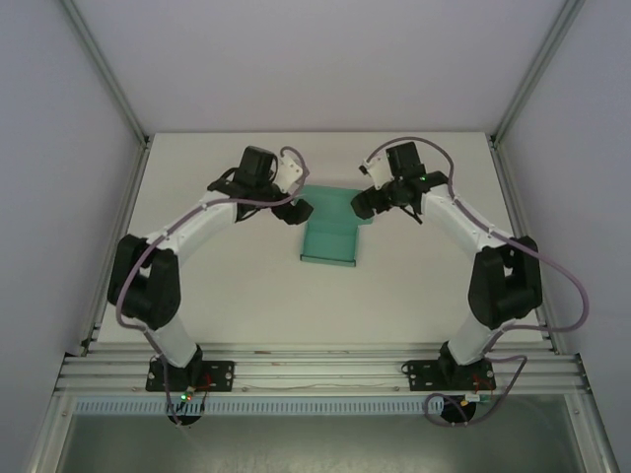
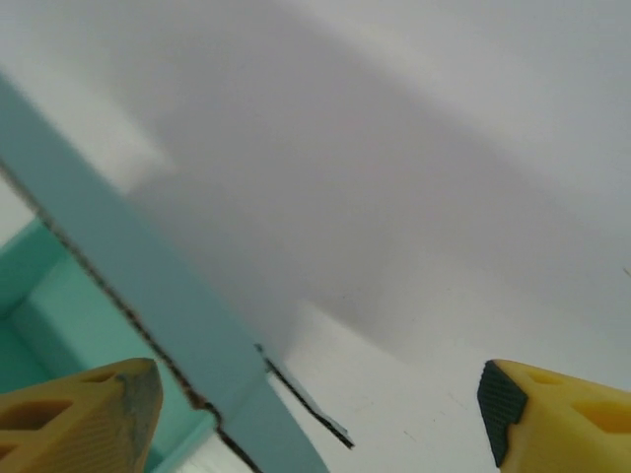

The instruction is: Assemble paper box

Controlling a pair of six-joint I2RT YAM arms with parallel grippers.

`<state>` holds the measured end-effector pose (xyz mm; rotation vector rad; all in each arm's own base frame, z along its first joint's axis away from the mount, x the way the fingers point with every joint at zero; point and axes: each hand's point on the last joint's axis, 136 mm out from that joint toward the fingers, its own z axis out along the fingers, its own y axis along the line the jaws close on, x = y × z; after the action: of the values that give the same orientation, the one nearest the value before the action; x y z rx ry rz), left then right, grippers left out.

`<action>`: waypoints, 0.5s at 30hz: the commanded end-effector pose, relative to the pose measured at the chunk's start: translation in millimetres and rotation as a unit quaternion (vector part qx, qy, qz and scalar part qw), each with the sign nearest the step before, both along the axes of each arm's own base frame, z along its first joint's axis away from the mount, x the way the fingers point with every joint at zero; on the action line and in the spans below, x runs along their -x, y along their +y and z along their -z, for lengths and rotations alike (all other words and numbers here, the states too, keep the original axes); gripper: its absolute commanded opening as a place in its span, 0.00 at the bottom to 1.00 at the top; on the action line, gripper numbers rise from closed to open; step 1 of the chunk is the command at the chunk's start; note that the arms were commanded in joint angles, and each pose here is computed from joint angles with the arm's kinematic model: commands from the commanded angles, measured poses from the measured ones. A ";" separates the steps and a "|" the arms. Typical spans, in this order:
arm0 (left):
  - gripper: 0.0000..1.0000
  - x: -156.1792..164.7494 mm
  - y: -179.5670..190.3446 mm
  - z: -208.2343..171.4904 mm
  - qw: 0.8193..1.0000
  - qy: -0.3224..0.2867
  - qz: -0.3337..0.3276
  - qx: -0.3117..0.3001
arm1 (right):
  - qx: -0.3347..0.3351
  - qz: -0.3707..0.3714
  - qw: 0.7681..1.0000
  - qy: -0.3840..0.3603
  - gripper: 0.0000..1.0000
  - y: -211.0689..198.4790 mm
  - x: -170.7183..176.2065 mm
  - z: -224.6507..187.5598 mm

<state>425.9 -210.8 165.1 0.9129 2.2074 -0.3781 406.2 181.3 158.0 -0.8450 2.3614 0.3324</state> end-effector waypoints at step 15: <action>0.40 -2.8 -3.6 27.9 0.988 0.068 0.110 -0.081 | 0.025 -0.082 0.994 0.071 0.37 -2.1 15.4 23.9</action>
<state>432.0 -216.4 135.3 1.2337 2.2842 -0.3542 391.1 180.8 131.0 -1.0688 2.4289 0.4156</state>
